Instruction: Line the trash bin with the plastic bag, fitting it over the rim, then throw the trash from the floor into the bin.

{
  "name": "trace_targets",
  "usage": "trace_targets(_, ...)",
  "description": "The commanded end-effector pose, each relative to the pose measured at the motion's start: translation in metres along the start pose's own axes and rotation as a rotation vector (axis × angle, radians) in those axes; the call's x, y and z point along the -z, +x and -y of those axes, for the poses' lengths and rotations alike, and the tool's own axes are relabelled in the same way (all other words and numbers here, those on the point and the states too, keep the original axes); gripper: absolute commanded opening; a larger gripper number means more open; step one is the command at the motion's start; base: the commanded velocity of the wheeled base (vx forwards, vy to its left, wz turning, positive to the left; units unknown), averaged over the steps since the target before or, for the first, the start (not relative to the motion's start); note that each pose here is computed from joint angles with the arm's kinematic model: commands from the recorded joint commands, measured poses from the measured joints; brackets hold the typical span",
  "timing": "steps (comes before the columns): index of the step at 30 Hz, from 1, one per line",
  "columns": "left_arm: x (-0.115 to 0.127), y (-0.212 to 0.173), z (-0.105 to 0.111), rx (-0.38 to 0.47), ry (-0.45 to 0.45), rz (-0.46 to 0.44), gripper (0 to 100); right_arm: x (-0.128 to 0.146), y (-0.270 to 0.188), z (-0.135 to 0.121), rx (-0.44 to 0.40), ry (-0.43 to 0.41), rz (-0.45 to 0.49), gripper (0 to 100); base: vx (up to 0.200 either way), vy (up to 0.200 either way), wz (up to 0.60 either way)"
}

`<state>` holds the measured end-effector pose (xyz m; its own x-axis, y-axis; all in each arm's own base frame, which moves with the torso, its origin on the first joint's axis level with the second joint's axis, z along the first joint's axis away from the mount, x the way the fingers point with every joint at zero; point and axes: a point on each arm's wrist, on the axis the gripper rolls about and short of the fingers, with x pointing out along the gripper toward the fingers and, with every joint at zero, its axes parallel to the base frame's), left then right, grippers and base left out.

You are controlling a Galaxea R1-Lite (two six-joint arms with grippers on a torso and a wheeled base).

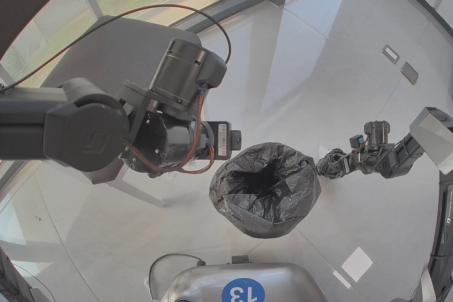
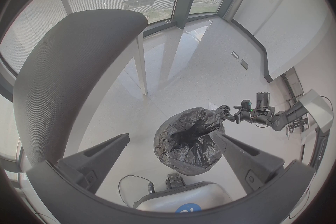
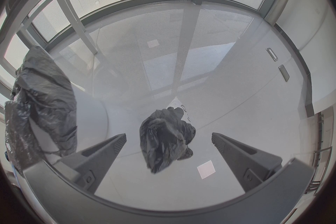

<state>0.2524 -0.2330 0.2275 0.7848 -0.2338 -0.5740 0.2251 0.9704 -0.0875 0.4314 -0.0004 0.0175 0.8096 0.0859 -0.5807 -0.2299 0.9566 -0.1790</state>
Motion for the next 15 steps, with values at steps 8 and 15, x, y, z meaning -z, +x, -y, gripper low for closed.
trace_targets(8, -0.002, -0.006, 0.000, 0.011, -0.008, 0.017, 100, 0.007, 0.040, 0.002, 0.002, 0.024, 0.006, 100, 0.000, 0.000, 0.00)
trace_targets(15, -0.003, -0.005, 0.001, 0.015, -0.019, 0.026, 100, 0.003, 0.055, 0.009, 0.019, 0.029, 0.043, 100, 0.000, 0.000, 0.00)
